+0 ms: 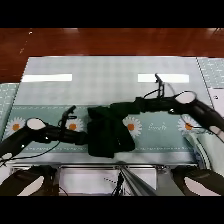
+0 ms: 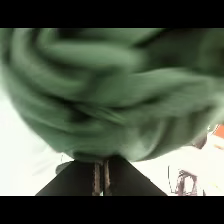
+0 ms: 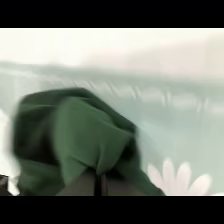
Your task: Fold the shirts.
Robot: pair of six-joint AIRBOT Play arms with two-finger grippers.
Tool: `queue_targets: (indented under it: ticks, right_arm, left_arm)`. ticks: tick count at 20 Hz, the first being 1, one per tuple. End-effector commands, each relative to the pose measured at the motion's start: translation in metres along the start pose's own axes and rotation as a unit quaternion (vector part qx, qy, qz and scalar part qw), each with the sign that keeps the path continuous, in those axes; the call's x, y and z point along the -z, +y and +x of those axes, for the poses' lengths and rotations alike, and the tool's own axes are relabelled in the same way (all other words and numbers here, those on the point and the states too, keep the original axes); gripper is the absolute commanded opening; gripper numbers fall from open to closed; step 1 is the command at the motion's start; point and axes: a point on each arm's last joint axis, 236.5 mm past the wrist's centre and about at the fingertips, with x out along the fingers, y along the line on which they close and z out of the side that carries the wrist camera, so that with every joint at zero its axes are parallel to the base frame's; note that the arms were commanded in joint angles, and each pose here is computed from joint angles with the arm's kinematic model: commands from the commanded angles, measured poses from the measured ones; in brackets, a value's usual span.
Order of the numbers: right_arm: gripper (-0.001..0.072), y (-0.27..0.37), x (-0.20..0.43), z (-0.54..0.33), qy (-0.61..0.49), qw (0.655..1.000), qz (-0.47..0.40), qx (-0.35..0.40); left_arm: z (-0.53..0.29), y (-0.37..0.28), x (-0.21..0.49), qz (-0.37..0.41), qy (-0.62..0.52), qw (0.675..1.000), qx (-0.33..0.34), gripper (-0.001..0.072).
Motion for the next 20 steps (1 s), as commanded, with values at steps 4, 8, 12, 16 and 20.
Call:
queue_targets:
  ticks: [4, 8, 12, 16, 20]
  right_arm:
    - [0.0031, 0.062, -0.093, -0.172, -0.222, 0.967, -0.126, 0.02]
    - [0.0031, 0.118, -0.115, -0.261, -0.33, 0.924, -0.189, 0.027]
    - [0.0031, 0.191, -0.124, -0.344, -0.419, 0.868, -0.265, 0.028]
    - [0.0031, 0.239, -0.119, -0.42, -0.491, 0.805, -0.322, 0.085]
    - [0.003, 0.255, -0.1, -0.464, -0.513, 0.781, -0.329, 0.139]
  left_arm:
    - [-0.156, -0.09, -0.098, 0.152, -0.211, 0.964, -0.055, 0.002]
    - [-0.282, -0.174, -0.131, 0.243, -0.368, 0.891, -0.108, 0.0021]
    - [-0.366, -0.275, -0.116, 0.35, -0.467, 0.798, -0.15, 0.002]
    - [-0.412, -0.361, -0.073, 0.439, -0.527, 0.705, -0.18, 0.002]
    - [-0.442, -0.396, -0.04, 0.456, -0.568, 0.647, -0.226, 0.002]
